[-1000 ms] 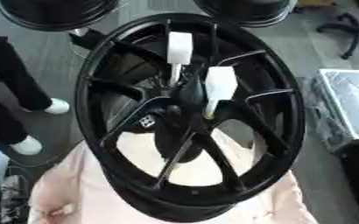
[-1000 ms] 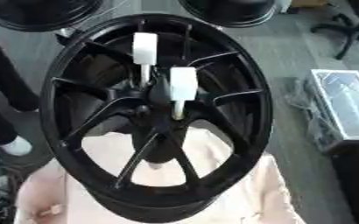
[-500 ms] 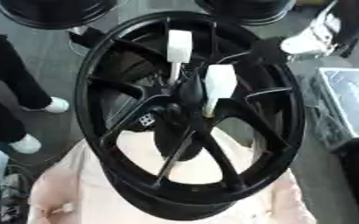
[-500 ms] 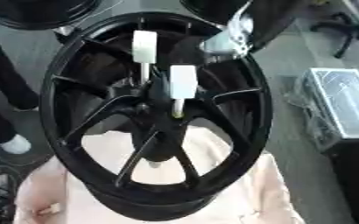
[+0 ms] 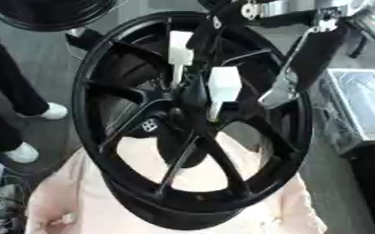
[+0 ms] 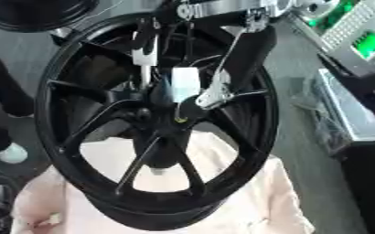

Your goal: Pull the pin out of the wheel hub.

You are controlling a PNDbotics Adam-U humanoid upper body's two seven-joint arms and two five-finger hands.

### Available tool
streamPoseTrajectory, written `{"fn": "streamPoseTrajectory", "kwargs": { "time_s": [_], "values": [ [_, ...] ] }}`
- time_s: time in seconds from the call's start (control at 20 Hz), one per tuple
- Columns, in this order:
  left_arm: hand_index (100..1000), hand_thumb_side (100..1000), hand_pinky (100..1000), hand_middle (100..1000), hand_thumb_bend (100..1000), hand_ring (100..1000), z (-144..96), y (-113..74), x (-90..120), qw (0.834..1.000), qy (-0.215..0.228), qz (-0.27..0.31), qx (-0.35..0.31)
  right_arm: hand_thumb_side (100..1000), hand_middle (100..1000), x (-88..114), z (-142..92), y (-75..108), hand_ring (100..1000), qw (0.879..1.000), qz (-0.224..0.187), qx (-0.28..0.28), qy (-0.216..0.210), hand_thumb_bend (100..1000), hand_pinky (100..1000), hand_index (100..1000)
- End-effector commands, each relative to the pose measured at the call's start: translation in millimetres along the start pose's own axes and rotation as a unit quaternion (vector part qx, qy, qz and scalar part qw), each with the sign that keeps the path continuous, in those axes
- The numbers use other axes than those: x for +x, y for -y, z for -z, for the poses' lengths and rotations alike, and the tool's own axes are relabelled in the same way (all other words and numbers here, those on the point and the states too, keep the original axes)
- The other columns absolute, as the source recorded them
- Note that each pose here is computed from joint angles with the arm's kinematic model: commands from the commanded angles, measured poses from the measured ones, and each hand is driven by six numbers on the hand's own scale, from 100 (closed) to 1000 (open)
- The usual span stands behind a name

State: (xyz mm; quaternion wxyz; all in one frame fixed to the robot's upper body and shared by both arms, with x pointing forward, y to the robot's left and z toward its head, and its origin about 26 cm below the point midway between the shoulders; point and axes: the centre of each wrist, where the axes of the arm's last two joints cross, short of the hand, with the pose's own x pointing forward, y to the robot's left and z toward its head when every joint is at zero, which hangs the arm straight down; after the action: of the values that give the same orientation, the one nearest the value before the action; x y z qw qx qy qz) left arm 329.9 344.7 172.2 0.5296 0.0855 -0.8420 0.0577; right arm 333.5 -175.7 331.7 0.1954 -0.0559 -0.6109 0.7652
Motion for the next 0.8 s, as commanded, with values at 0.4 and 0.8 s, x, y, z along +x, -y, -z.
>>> {"fn": "streamPoseTrajectory", "kwargs": {
  "time_s": [0.4,0.8],
  "values": [
    [805,699,595,652,109,750,5.7,-1.9,11.0,1.000,0.017,0.009,-0.009,425,712,-18.3,0.9,-10.2,711,0.999,-0.005,-0.012,-0.039,533,891,898],
    [801,700,596,646,108,750,5.8,-1.5,10.5,1.000,0.016,0.009,-0.010,416,674,-31.6,-5.6,-16.6,673,0.997,-0.002,-0.045,-0.069,530,878,856]
  ]
}}
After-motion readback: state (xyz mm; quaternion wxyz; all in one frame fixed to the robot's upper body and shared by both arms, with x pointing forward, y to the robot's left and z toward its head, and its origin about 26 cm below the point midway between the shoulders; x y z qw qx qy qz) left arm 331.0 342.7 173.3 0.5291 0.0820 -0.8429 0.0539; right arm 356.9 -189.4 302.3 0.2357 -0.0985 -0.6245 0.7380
